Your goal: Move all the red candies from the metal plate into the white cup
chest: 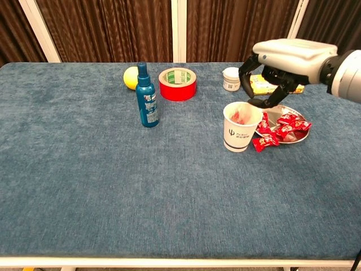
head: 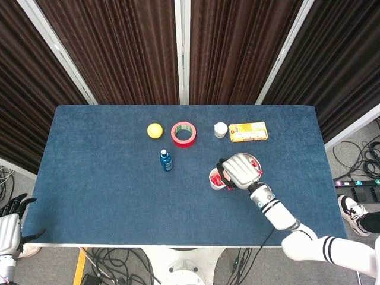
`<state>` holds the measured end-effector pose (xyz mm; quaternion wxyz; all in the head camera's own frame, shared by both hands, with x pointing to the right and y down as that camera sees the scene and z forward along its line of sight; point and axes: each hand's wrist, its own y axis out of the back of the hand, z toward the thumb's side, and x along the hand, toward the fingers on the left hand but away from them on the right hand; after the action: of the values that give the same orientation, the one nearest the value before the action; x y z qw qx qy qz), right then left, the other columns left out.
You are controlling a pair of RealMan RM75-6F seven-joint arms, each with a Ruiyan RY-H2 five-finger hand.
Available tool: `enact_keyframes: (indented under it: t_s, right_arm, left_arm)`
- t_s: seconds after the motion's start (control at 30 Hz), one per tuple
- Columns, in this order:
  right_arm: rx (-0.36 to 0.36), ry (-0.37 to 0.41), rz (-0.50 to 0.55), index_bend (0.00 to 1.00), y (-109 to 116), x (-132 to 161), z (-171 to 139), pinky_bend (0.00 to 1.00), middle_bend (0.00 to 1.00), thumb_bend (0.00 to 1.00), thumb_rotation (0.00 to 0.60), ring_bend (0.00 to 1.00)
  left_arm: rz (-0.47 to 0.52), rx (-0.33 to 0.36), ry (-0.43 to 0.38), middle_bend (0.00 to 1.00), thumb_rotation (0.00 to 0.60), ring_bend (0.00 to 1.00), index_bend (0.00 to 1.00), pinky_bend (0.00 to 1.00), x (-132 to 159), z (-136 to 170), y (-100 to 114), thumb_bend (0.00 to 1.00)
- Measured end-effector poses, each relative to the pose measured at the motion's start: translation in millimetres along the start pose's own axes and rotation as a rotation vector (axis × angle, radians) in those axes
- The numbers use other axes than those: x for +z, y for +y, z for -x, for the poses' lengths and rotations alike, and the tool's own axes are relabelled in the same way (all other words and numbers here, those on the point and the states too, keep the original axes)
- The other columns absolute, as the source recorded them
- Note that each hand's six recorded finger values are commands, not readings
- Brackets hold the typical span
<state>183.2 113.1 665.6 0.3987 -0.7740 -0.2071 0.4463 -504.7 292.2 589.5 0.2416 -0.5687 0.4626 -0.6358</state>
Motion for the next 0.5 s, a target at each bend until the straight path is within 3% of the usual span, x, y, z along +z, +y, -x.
enact_keyframes:
  t_s: [0.1, 0.23, 0.37, 0.5]
  right_arm:
    - [0.009, -0.005, -0.012, 0.41, -1.8, -1.0, -0.8, 1.00, 0.40, 0.28, 0.600, 0.84]
    - [-0.022, -0.031, -0.002, 0.35, 5.0, -8.4, -5.9, 1.00, 0.39, 0.15, 0.600, 0.84]
    - [-0.063, -0.090, 0.018, 0.38, 12.7, -29.1, -20.2, 1.00, 0.39, 0.08, 0.600, 0.84]
    - [-0.051, -0.158, 0.025, 0.45, 7.7, -55.3, -36.2, 1.00, 0.39, 0.03, 0.600, 0.84]
  left_arm:
    - [0.002, -0.002, 0.000, 0.22, 0.600, 0.14, 0.30, 0.19, -0.6, 0.5, -0.9, 0.05]
    - [0.005, 0.001, -0.009, 0.22, 0.600, 0.14, 0.30, 0.19, 1.8, -0.8, -0.8, 0.05]
    - [0.006, 0.002, -0.020, 0.22, 0.600, 0.14, 0.30, 0.19, 4.7, -2.3, -0.4, 0.05]
    - [0.006, 0.005, -0.034, 0.22, 0.600, 0.14, 0.30, 0.19, 8.9, -3.2, 0.4, 0.05]
